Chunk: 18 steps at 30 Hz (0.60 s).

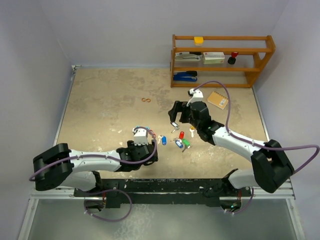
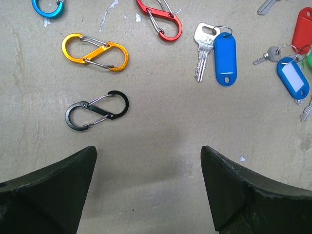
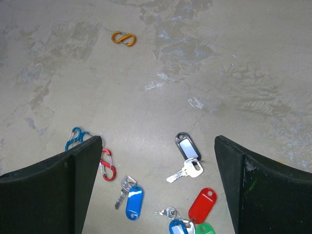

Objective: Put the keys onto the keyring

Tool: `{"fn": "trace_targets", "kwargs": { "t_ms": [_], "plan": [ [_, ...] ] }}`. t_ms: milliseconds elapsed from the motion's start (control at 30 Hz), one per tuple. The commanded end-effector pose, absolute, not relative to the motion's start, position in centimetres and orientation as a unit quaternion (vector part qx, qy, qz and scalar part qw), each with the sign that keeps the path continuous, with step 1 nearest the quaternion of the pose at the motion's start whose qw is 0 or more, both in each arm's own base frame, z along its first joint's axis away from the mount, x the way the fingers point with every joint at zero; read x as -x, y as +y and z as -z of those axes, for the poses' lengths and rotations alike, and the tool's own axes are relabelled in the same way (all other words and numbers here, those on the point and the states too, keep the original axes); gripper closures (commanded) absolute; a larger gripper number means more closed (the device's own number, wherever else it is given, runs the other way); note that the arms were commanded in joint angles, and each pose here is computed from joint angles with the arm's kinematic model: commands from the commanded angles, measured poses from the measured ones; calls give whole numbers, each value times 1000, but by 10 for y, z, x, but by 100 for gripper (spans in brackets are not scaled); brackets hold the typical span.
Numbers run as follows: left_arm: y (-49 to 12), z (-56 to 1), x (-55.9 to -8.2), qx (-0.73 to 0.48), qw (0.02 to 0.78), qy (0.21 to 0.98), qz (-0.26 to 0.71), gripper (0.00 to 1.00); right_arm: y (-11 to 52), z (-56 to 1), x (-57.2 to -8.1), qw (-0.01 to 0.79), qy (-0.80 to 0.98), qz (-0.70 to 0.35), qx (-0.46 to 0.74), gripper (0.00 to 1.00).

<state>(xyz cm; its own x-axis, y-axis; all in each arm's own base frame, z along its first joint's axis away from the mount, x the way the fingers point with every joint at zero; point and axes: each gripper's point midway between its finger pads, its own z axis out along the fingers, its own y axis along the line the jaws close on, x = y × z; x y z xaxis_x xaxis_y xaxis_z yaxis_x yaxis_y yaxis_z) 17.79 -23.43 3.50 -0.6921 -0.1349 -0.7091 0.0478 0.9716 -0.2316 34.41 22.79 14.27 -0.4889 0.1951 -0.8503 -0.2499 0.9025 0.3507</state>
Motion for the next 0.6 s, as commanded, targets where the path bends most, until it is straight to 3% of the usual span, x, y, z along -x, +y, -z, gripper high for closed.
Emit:
{"fn": "trace_targets", "kwargs": {
  "t_ms": [0, 567],
  "plan": [
    [-243, -35, -180, 39, 395, 907, 138, 15, 229, -158, -346, 523, 821, -229, 10, 0],
    [-237, -23, -193, 47, 387, 911, 131, 11, 228, -156, -346, 520, 823, -227, 10, 0]
  ]
}}
